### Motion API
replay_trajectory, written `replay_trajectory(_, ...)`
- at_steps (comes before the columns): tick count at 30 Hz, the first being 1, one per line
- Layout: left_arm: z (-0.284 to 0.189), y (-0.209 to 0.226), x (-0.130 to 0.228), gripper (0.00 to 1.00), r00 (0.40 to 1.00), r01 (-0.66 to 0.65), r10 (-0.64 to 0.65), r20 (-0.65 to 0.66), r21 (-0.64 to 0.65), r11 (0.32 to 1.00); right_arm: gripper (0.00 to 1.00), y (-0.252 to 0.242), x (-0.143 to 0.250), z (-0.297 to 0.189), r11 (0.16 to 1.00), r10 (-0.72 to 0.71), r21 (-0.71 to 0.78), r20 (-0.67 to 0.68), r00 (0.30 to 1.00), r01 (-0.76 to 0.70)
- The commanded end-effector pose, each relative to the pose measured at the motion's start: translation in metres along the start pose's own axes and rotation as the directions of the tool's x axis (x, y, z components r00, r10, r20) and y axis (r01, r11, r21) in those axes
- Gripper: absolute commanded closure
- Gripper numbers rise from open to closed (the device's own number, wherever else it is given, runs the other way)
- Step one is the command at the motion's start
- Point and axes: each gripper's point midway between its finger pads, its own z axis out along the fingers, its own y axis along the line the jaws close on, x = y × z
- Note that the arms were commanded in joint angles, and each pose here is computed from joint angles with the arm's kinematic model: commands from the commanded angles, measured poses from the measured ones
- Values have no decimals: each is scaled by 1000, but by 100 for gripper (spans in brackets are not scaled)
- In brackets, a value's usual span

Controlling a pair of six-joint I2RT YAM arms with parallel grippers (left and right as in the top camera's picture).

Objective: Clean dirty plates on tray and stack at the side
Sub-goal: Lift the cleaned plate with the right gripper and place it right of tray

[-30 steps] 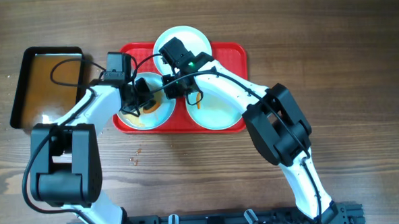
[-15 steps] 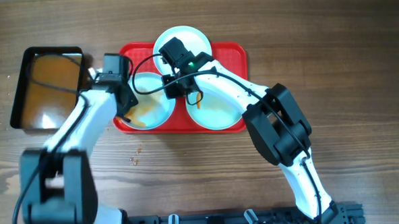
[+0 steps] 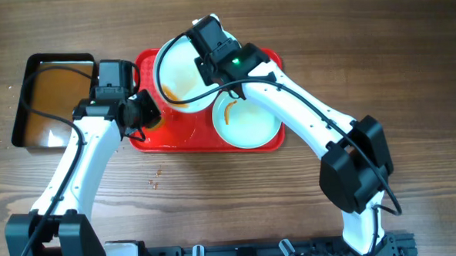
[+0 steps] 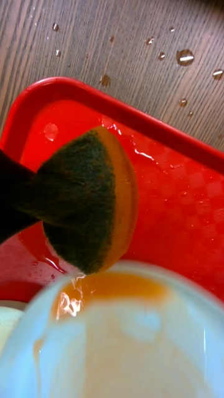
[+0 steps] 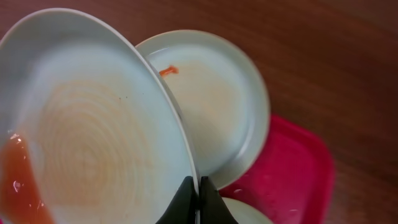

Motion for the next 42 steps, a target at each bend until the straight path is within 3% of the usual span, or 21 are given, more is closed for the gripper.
replay_trajectory(1,-3,0,-2,96,1000,18,-18,5,12,1000,96,-30,-12,-12,986,-73,155,29,997,68)
replay_trajectory(7,8,6,3,96,1000,19,-20,-22,-18,1000,96,-29,-20,-14,966,-199,176,43,979,189)
replay_trajectory(14,13,8,1,96,1000,22,-22,-19,-27,999,95,-18,-40,-41,812,-477,395,23,879,430)
replay_trajectory(29,12,26,-9,96,995,94,-95,-16,-30,995,96,12,-57,-84,618,-634,582,-28,773,528)
replay_trajectory(35,12,26,-9,96,995,94,-95,-16,-30,995,96,20,-52,-83,685,-577,562,30,816,464)
replay_trajectory(39,12,26,-8,96,995,94,-95,-17,-30,995,96,40,-17,-52,909,-356,264,89,930,323)
replay_trajectory(42,12,26,-8,96,995,94,-95,-17,-30,995,96,38,-2,-38,991,-119,-52,29,992,120)
